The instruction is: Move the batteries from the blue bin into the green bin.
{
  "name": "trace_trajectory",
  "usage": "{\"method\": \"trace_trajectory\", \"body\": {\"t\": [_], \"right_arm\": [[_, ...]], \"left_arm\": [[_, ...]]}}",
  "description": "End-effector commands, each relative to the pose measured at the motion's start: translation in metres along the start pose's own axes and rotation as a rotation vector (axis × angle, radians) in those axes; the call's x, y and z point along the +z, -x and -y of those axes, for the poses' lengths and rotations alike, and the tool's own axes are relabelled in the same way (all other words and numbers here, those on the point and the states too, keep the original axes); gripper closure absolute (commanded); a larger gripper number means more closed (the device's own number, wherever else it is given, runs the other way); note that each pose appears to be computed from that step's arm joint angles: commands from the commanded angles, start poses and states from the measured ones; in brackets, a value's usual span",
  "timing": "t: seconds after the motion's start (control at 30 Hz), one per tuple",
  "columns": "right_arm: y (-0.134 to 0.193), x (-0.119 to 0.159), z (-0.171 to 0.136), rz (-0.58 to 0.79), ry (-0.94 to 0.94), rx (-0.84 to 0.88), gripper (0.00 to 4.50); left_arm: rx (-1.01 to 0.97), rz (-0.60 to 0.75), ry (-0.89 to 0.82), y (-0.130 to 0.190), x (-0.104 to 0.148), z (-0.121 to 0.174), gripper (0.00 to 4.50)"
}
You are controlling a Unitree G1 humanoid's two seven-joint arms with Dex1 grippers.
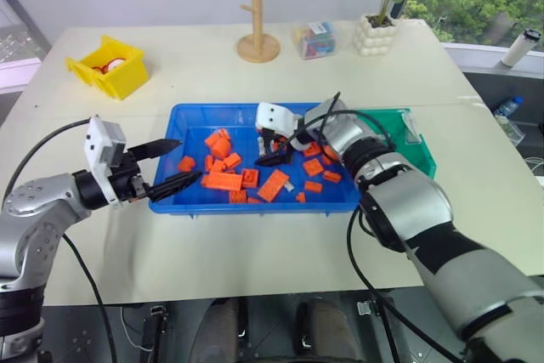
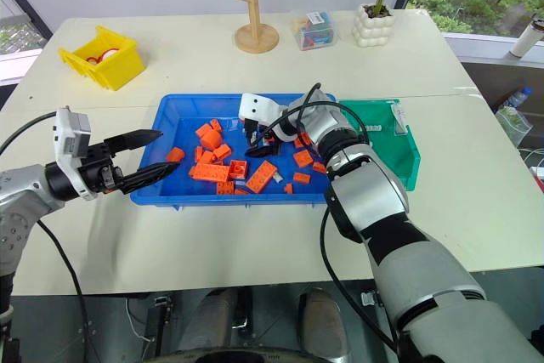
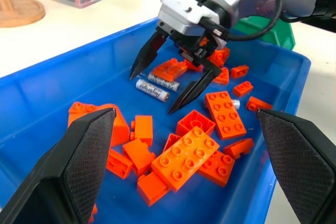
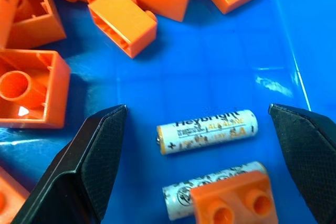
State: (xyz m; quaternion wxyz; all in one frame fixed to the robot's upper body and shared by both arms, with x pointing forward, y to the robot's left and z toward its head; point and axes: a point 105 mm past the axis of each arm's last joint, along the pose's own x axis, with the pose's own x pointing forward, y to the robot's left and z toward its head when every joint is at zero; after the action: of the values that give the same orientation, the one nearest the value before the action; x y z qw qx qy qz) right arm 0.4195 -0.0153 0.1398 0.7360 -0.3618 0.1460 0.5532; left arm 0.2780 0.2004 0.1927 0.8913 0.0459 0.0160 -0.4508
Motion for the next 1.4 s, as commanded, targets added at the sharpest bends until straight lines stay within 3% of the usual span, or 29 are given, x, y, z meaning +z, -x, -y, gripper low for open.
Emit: {"method": "trace_trajectory", "body": {"t": [0.03, 0.17, 0.33, 0.7, 1.07, 1.17, 1.4], "right_arm": [[0.002, 0.007, 0.003, -0.012, 0.015, 0.000, 0.07], [0.002, 0.006, 0.002, -0.014, 0.005, 0.008, 0.07], [0.000, 0.004, 0.000, -0.019, -0.001, 0.016, 2.30], [0.008, 0.020, 0.009, 0.043, 0.003, -0.012, 2.31], [0.068, 0.062, 0.045, 0.336, -0.091, -0.084, 2.31], [0.087, 0.059, 0.052, 0.366, -0.104, -0.106, 2.31], [0.151, 0.011, 0.075, 0.355, -0.211, -0.290, 2.31]], "left_arm": [[0.000, 0.027, -0.043, 0.003, 0.013, 0.002, 0.00], [0.002, 0.029, -0.045, 0.003, 0.013, 0.002, 0.00], [0.006, 0.032, -0.047, 0.004, 0.014, 0.002, 0.00], [0.008, 0.046, -0.038, 0.004, 0.015, 0.002, 0.00], [0.002, 0.140, -0.015, -0.012, 0.018, -0.014, 0.00], [-0.014, 0.146, -0.018, -0.018, 0.019, -0.017, 0.00], [-0.069, 0.194, -0.038, -0.041, 0.025, -0.024, 0.00]]}}
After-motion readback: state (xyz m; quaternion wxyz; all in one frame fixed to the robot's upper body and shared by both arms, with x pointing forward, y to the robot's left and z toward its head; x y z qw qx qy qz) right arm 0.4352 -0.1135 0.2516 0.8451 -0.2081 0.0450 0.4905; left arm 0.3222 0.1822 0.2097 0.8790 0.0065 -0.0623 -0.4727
